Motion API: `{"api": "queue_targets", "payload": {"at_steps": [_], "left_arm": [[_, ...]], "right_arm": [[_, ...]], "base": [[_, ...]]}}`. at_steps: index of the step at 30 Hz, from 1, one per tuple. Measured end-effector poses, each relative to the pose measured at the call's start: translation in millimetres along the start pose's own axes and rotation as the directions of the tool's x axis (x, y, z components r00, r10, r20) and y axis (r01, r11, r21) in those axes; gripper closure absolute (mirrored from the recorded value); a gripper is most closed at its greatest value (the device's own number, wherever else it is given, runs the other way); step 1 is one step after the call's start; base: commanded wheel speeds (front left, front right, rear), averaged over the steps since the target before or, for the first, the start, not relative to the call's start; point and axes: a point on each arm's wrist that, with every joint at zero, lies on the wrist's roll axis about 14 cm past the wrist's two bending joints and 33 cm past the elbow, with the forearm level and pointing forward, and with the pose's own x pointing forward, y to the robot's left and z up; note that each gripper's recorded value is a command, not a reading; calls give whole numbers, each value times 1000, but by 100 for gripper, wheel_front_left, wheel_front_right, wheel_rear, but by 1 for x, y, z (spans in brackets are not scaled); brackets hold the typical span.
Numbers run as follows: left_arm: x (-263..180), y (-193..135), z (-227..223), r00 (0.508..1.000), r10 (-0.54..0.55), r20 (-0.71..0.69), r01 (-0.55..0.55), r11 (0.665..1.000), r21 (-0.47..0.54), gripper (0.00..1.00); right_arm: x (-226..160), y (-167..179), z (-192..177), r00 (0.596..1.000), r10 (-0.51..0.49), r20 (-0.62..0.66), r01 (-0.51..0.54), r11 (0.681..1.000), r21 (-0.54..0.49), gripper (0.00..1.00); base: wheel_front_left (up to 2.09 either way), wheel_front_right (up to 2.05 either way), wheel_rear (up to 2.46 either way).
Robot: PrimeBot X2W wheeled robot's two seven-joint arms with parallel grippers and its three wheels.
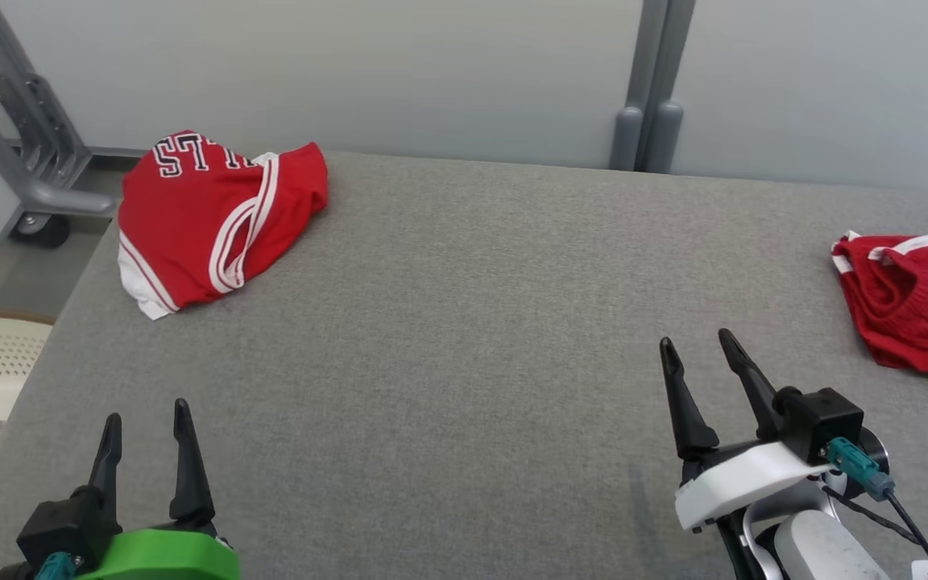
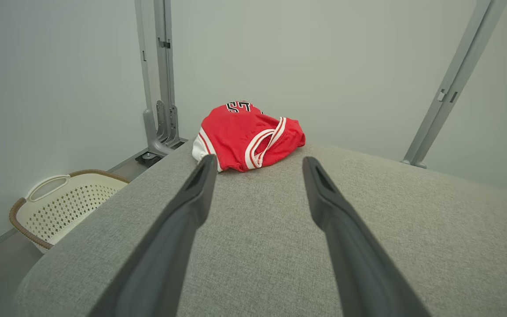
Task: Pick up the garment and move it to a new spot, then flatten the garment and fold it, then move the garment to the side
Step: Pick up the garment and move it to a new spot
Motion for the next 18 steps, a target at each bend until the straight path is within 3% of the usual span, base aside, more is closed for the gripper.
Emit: {"api": "queue_targets", "payload": {"at_steps": [9,18], "left_arm": [[-25,39,9,992,120,27,-121,993,8,0],[-48,53,15,983,179,47,-179,984,1,0]], "right_arm": [[19,42,-2,991,135,-1,-135,991,18,0],[37,67,-3,979,202,-2,-202,979,25,0]], "base": [[0,0,0],[0,0,0]]}}
